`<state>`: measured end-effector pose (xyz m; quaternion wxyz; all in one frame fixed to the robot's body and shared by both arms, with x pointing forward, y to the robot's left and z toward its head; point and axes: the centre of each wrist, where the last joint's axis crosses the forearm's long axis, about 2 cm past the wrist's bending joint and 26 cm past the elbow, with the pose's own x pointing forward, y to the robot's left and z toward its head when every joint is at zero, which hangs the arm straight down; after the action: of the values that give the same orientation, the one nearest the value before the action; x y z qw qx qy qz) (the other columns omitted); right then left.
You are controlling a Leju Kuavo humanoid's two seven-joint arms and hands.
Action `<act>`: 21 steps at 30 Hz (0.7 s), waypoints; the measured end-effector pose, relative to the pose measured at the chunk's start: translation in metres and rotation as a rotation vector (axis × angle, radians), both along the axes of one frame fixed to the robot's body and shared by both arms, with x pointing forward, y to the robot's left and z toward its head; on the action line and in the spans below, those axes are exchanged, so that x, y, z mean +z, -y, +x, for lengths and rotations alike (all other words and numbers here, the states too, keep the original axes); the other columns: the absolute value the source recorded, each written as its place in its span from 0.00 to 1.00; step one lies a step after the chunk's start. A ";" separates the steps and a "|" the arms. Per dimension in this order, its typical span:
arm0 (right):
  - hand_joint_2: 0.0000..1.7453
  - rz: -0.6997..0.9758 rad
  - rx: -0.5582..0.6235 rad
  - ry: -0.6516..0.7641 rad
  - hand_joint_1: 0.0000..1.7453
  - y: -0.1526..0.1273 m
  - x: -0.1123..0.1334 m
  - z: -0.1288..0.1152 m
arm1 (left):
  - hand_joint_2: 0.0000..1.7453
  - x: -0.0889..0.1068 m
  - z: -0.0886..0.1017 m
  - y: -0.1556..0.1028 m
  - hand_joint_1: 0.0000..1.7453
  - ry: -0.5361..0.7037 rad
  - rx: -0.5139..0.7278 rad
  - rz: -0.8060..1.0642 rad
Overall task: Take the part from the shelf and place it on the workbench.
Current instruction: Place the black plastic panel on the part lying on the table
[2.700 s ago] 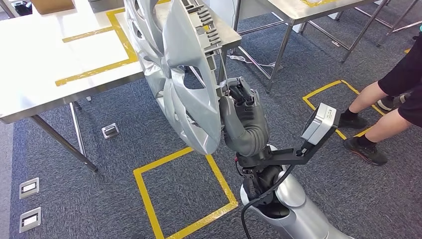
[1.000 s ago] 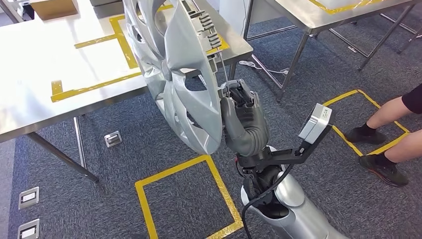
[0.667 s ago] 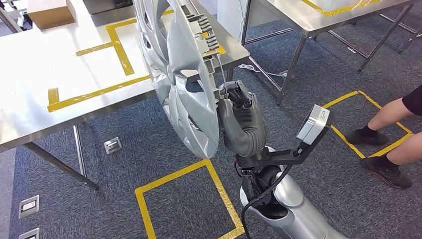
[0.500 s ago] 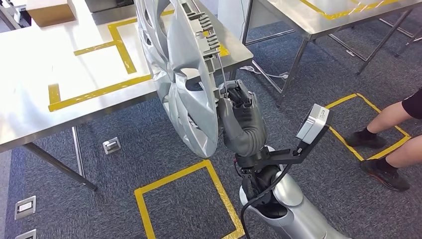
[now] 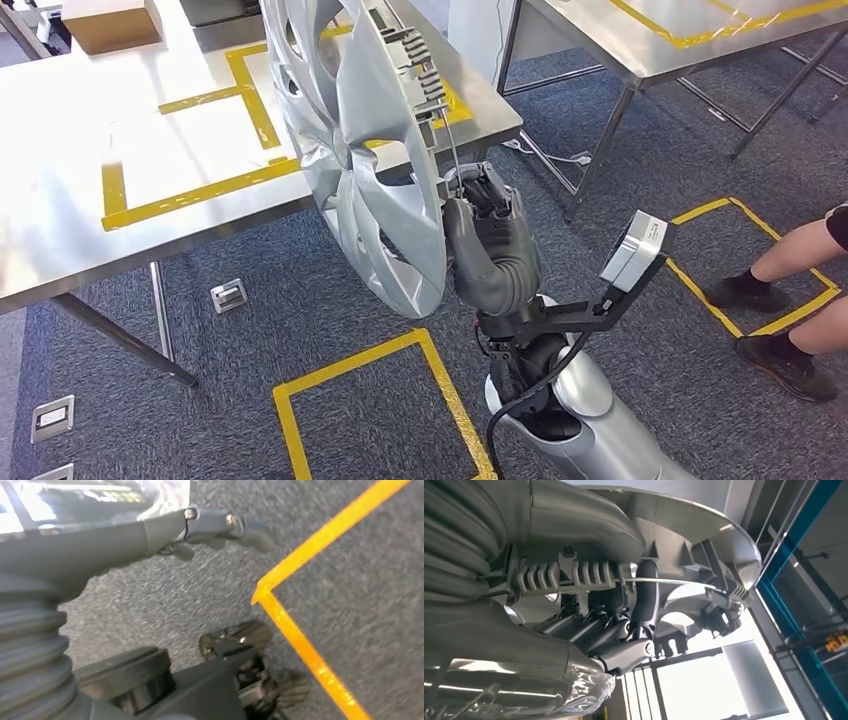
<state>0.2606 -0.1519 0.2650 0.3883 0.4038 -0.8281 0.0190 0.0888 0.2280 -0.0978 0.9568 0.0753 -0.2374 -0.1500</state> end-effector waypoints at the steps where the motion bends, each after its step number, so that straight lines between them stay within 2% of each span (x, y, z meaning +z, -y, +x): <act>1: 1.00 0.000 0.000 0.000 1.00 0.000 0.000 0.000 | 1.00 0.000 0.000 0.000 0.00 0.000 0.000 0.000; 21: 1.00 0.001 0.001 -0.004 1.00 0.000 -0.001 -0.001 | 1.00 0.000 0.001 -0.002 0.00 0.000 0.001 0.004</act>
<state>0.2597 -0.1518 0.2637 0.3896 0.4044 -0.8272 0.0180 0.0896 0.2298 -0.0979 0.9567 0.0774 -0.2369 -0.1503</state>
